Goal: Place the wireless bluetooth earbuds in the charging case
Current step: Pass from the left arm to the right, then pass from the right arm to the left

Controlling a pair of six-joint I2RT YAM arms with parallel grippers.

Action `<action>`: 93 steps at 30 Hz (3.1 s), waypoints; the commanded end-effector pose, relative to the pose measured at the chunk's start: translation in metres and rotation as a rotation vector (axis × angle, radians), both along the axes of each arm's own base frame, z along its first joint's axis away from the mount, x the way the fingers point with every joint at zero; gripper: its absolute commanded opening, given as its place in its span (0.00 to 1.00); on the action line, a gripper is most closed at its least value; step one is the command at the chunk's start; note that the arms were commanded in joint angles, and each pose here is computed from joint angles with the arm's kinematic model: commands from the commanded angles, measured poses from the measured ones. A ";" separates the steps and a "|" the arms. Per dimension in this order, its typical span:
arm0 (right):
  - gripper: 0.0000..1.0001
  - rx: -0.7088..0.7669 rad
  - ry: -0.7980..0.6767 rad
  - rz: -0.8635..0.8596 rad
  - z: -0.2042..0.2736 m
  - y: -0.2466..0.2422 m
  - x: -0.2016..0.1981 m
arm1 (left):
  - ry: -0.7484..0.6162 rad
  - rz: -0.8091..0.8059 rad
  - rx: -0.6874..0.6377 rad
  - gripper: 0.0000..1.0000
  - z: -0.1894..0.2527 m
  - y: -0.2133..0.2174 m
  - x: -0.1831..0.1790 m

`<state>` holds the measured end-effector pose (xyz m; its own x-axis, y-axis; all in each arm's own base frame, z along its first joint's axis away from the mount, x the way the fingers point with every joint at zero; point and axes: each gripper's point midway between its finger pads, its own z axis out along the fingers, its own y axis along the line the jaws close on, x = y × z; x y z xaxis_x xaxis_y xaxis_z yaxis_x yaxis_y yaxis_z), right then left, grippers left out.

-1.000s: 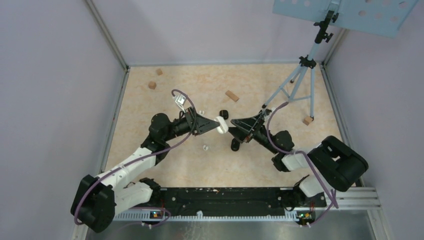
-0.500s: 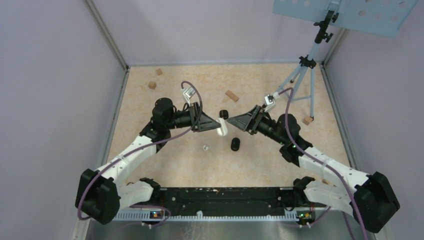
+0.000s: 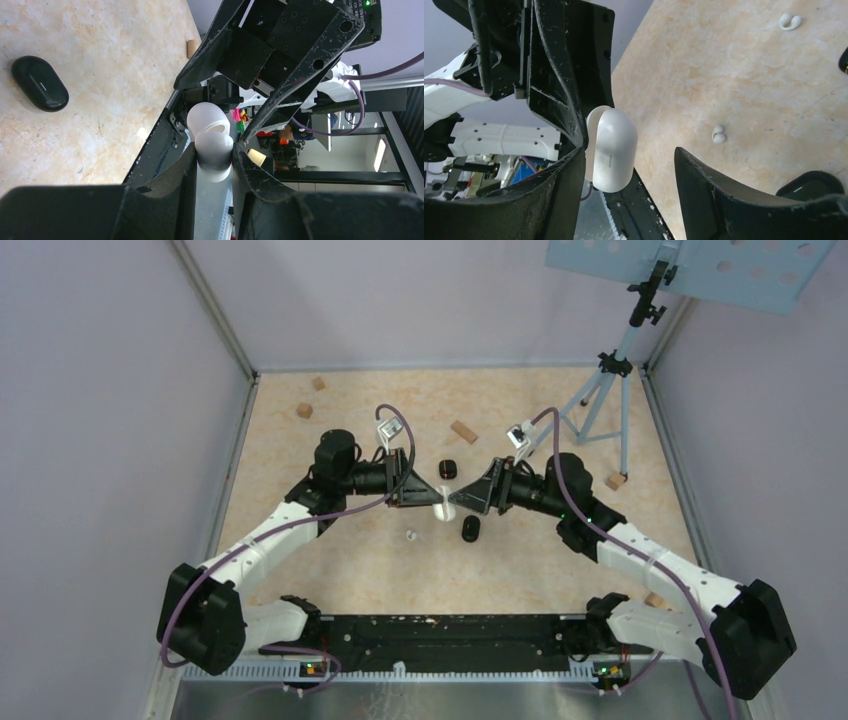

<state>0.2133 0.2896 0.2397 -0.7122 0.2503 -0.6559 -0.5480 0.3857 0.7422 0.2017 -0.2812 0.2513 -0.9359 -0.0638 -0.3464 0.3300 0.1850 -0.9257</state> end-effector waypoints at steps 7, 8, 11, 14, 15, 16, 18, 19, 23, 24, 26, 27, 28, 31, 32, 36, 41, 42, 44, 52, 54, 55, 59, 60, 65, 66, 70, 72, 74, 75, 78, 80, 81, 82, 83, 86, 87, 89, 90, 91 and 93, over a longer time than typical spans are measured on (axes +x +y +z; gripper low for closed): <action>0.62 0.072 -0.014 0.166 0.010 0.018 -0.019 | -0.082 -0.016 -0.032 0.00 0.018 -0.002 0.005; 0.61 0.072 -0.010 0.172 0.010 0.019 -0.020 | -0.084 -0.016 -0.033 0.00 0.019 -0.002 0.005; 0.55 0.079 0.004 0.186 0.007 0.022 -0.021 | -0.090 -0.019 -0.037 0.00 0.021 -0.002 0.004; 0.50 0.094 0.014 0.186 0.007 0.023 -0.021 | -0.089 -0.015 -0.034 0.00 0.020 -0.002 0.005; 0.47 0.092 0.022 0.174 0.006 0.023 -0.019 | -0.086 -0.016 -0.033 0.00 0.018 -0.002 0.005; 0.44 0.092 0.030 0.166 0.004 0.023 -0.018 | -0.085 -0.017 -0.033 0.00 0.018 -0.002 0.005; 0.41 0.107 0.039 0.167 0.003 0.023 -0.019 | -0.084 -0.019 -0.034 0.00 0.018 -0.002 0.004; 0.39 0.112 0.046 0.169 0.002 0.023 -0.020 | -0.087 -0.019 -0.036 0.00 0.019 -0.002 0.004; 0.30 0.141 0.060 0.177 0.002 0.023 -0.023 | -0.114 -0.020 -0.051 0.00 0.026 -0.001 0.003; 0.26 0.143 0.066 0.175 0.001 0.023 -0.023 | -0.122 -0.019 -0.053 0.00 0.028 -0.001 0.003; 0.16 0.152 0.066 0.168 0.002 0.022 -0.023 | -0.133 -0.021 -0.056 0.05 0.029 0.000 0.002; 0.11 0.155 0.067 0.163 0.003 0.022 -0.023 | -0.138 -0.023 -0.057 0.14 0.029 0.000 0.002; 0.05 0.157 0.067 0.156 0.003 0.021 -0.022 | -0.143 -0.021 -0.057 0.28 0.030 0.000 0.002; 0.00 0.159 0.068 0.133 0.004 0.019 -0.020 | -0.150 -0.017 -0.054 0.58 0.029 0.003 0.001; 0.00 0.160 0.064 0.126 0.005 0.018 -0.020 | -0.152 -0.011 -0.051 0.60 0.028 0.004 0.002; 0.00 0.165 0.065 0.110 0.007 0.017 -0.019 | -0.166 0.036 -0.031 0.61 0.024 0.012 0.005; 0.00 0.187 0.067 0.097 0.010 0.016 -0.017 | -0.229 0.088 -0.020 0.82 0.028 0.020 0.007; 0.00 0.197 0.069 0.091 0.011 0.016 -0.017 | -0.249 0.113 -0.011 0.86 0.028 0.022 0.009; 0.00 0.224 0.075 0.084 0.014 0.015 -0.016 | -0.258 0.229 0.027 0.94 0.026 0.031 0.018; 0.00 0.356 0.126 0.106 0.018 0.018 -0.018 | -0.330 0.419 0.044 0.99 0.024 0.058 0.018; 0.00 0.383 0.130 0.126 0.021 0.020 -0.019 | -0.277 0.377 0.012 0.99 0.020 0.053 0.012; 0.00 0.396 0.130 0.134 0.022 0.021 -0.019 | -0.252 0.354 -0.010 0.99 0.018 0.049 0.009; 0.00 0.443 0.134 0.157 0.027 0.024 -0.018 | -0.172 0.284 -0.084 0.94 0.013 0.040 0.002; 0.00 0.452 0.134 0.159 0.028 0.024 -0.018 | -0.157 0.272 -0.107 0.92 0.012 0.039 0.000; 0.00 0.472 0.138 0.168 0.031 0.026 -0.017 | -0.131 0.266 -0.224 0.80 0.014 0.037 -0.004; 0.00 0.472 0.139 0.170 0.031 0.027 -0.016 | -0.128 0.267 -0.240 0.79 0.015 0.037 -0.004; 0.00 0.479 0.145 0.184 0.033 0.029 -0.016 | -0.124 0.258 -0.304 0.74 0.021 0.037 -0.006; 0.00 0.484 0.146 0.190 0.034 0.030 -0.016 | -0.123 0.256 -0.311 0.73 0.021 0.037 -0.005; 0.00 0.488 0.144 0.197 0.035 0.031 -0.017 | -0.126 0.251 -0.318 0.73 0.023 0.036 -0.005; 0.00 0.489 0.144 0.198 0.035 0.031 -0.016 | -0.130 0.249 -0.325 0.72 0.024 0.036 -0.004; 0.00 0.495 0.145 0.206 0.036 0.033 -0.017 | -0.136 0.243 -0.335 0.69 0.028 0.035 -0.003; 0.00 0.497 0.149 0.209 0.036 0.033 -0.017 | -0.135 0.232 -0.332 0.68 0.029 0.033 -0.001; 0.00 0.499 0.150 0.210 0.036 0.033 -0.018 | -0.132 0.226 -0.328 0.67 0.029 0.032 -0.001; 0.00 0.499 0.152 0.212 0.036 0.034 -0.018 | -0.129 0.218 -0.322 0.65 0.028 0.031 -0.001; 0.00 0.500 0.153 0.213 0.036 0.034 -0.018 | -0.129 0.208 -0.316 0.64 0.028 0.030 0.000; 0.00 0.501 0.154 0.211 0.036 0.034 -0.018 | -0.128 0.170 -0.304 0.59 0.027 0.026 -0.001; 0.00 0.501 0.154 0.212 0.036 0.034 -0.018 | -0.128 0.165 -0.307 0.57 0.027 0.026 0.000; 0.00 0.499 0.156 0.212 0.035 0.035 -0.018 | -0.124 0.166 -0.316 0.54 0.028 0.026 0.000; 0.00 0.499 0.157 0.213 0.035 0.035 -0.018 | -0.124 0.167 -0.318 0.53 0.029 0.026 0.000; 0.00 0.498 0.156 0.214 0.036 0.035 -0.018 | -0.125 0.169 -0.320 0.53 0.030 0.026 0.000; 0.00 0.496 0.159 0.215 0.035 0.035 -0.018 | -0.122 0.167 -0.321 0.53 0.031 0.025 0.001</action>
<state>0.2003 0.3217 0.2485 -0.8845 0.3377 -0.3220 -0.3659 -0.0740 0.9277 0.2048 -0.2548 0.2591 -0.8816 -0.3411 -0.3261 0.3490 -0.0060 -0.9371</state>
